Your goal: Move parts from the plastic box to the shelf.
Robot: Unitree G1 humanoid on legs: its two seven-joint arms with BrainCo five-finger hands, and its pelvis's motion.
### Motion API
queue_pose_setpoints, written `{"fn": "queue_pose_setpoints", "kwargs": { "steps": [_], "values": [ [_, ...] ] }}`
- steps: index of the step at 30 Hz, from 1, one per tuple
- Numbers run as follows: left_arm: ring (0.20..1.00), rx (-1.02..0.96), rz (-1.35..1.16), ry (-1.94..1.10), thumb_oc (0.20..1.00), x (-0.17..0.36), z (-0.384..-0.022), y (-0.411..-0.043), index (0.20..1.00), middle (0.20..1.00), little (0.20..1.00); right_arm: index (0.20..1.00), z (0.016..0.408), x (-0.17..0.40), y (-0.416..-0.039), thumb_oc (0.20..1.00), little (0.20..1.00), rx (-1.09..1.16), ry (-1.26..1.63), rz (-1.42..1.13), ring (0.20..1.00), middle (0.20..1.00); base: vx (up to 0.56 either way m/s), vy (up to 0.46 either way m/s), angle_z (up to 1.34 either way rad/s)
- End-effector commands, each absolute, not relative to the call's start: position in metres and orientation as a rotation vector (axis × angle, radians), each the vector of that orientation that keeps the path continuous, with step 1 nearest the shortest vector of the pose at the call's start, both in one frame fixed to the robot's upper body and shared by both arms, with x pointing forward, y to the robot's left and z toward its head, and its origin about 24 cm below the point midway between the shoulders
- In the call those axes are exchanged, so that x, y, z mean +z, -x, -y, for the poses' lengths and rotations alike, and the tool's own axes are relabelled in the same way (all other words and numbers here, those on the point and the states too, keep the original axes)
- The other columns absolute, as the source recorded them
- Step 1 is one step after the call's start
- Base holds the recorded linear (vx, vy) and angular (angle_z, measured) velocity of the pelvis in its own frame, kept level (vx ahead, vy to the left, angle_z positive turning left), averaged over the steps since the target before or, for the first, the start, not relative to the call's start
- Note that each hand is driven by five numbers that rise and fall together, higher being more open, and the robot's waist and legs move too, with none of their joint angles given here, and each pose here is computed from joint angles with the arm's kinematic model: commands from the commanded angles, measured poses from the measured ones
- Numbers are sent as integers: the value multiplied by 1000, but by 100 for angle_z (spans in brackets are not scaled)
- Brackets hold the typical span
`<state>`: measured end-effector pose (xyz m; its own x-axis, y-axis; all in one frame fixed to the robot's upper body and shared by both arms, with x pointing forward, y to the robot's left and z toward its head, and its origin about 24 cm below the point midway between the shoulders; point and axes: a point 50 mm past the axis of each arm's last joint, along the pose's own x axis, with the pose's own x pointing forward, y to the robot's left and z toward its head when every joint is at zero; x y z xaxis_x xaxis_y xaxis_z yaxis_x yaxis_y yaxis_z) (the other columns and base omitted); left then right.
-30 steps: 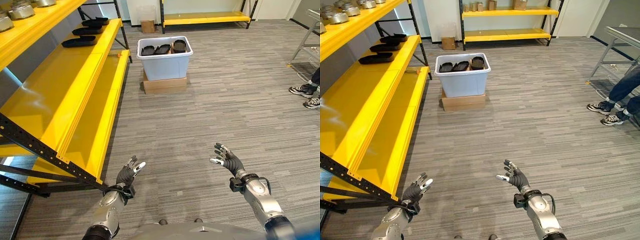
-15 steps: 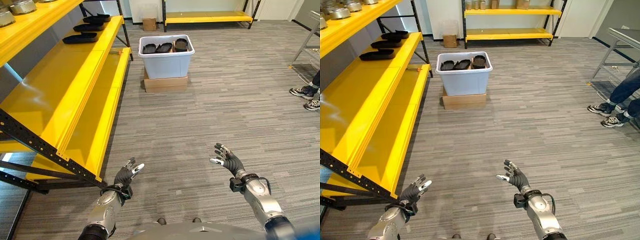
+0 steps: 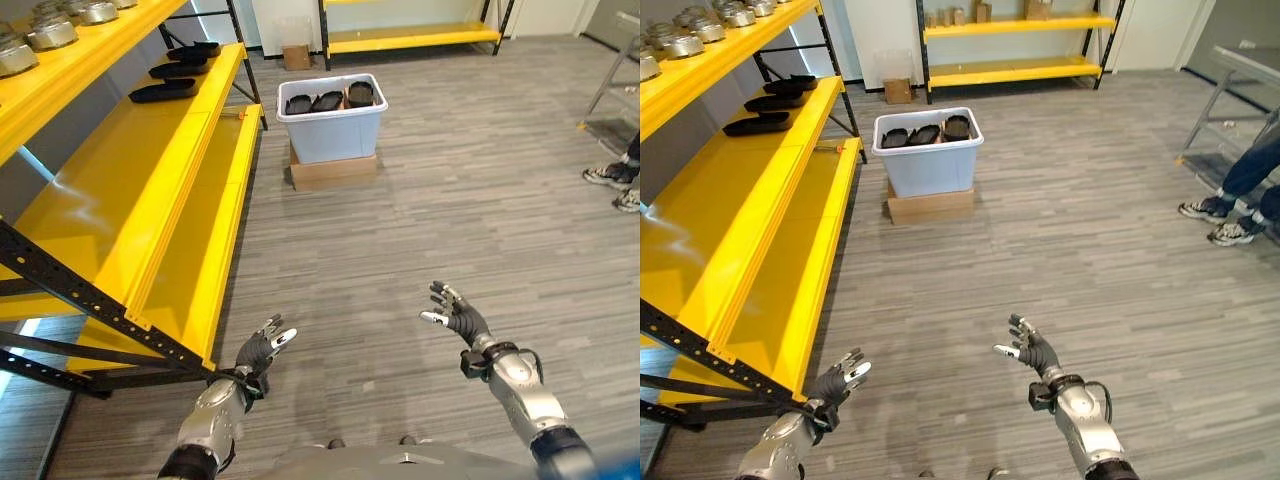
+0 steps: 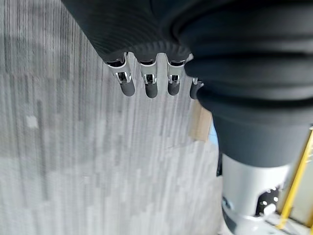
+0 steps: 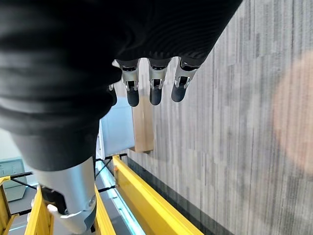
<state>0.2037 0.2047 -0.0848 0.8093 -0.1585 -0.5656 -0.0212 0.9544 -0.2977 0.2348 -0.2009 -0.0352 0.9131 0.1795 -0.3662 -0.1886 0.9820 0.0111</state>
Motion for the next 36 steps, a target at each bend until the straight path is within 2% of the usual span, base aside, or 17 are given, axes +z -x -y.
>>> {"fn": "queue_pose_setpoints", "kwargs": {
  "steps": [1,6,18,23,25,30,33,36],
  "values": [
    [1000,-107,-539,241,1000,-70,-215,-214,1000,1000,1000,1000,187,-11,-257,1000,1000,204,20,-218,1000,1000,-1,359,3],
    [1000,-114,-551,262,1000,-74,-211,-207,1000,1000,1000,1000,192,-5,-257,1000,1000,227,27,-196,1000,1000,135,38,3],
    [1000,-320,-602,229,1000,-87,-174,-192,1000,1000,1000,1000,218,-26,-239,1000,1000,-52,20,-273,1000,1000,376,-56,51],
    [1000,-296,-584,282,1000,-82,-167,-190,1000,1000,1000,1000,234,-24,-231,1000,1000,-223,33,-231,1000,1000,492,-137,47],
    [1000,-286,-569,284,1000,-82,-167,-190,1000,1000,1000,1000,235,-20,-231,1000,1000,-228,42,-203,1000,1000,345,-148,-10],
    [1000,-239,-478,301,1000,-69,-167,-204,1000,1000,1000,1000,233,-5,-230,1000,1000,-159,106,-144,1000,1000,352,-222,-13],
    [1000,-372,-437,325,1000,-58,-152,-215,1000,1000,1000,1000,242,4,-230,1000,1000,-221,145,-82,1000,1000,275,-300,44],
    [1000,-347,-426,338,1000,-53,-152,-221,1000,1000,1000,1000,240,3,-231,1000,1000,-204,147,-83,1000,1000,193,-50,4]
  ]
}}
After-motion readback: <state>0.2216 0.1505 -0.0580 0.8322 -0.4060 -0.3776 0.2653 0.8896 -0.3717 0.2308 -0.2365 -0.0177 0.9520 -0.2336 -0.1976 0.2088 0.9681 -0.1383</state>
